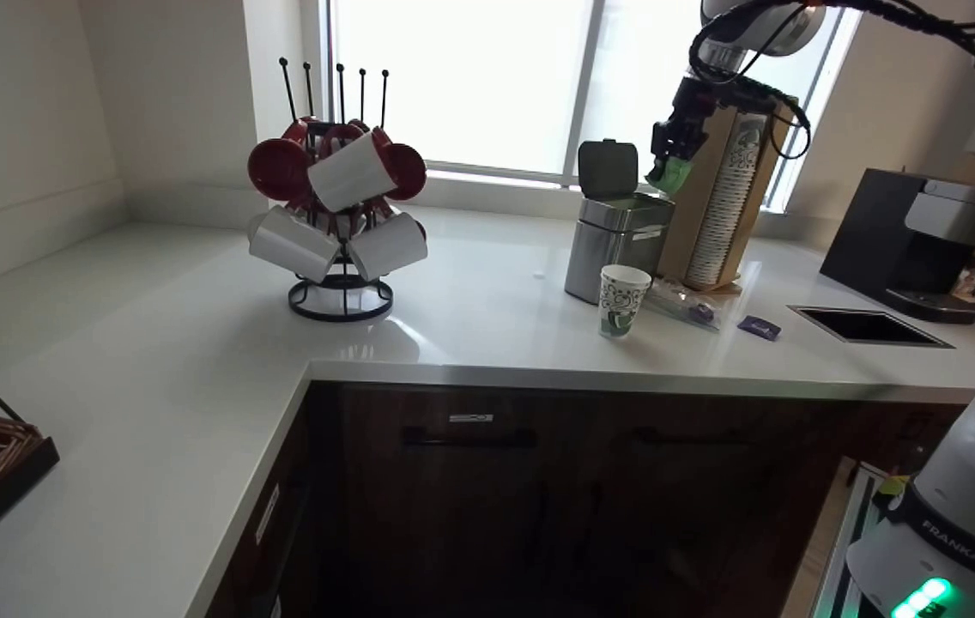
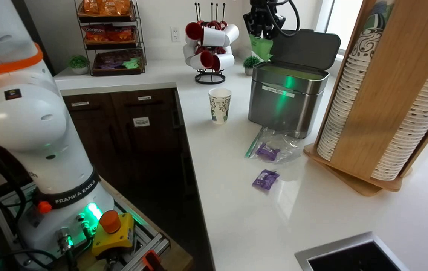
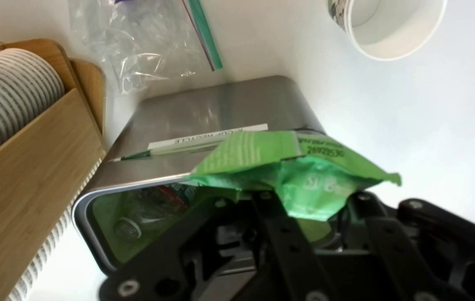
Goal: Remove a green packet from the silver bin and put it on the counter
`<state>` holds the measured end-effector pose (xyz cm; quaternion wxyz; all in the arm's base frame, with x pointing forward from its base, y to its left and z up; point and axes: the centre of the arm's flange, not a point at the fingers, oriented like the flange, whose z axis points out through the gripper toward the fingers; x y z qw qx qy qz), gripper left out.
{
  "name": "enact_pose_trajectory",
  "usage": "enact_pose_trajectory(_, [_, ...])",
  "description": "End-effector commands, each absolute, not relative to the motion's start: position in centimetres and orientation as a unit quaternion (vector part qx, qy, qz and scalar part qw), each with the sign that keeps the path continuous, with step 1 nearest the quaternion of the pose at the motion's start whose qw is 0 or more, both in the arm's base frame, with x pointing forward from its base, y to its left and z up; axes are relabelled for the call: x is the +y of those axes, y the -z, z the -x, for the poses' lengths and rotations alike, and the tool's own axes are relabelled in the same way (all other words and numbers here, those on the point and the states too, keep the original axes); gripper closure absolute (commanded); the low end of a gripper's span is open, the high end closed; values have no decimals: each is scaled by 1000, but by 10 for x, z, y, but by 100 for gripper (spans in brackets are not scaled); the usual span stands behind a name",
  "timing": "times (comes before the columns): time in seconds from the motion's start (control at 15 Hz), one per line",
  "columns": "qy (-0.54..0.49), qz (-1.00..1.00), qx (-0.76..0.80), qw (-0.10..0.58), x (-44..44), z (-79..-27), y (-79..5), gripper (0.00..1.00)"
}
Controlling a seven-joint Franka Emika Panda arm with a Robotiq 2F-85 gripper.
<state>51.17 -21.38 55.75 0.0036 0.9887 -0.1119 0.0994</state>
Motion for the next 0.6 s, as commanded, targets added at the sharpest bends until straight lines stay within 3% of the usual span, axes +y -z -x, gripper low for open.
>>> enact_pose_trajectory(0.0, [-102, -989, -106, 14, -207, -476, -535, 93])
enact_pose_trajectory(0.53, [-86, -988, -126, 4, -219, -454, -490, 93])
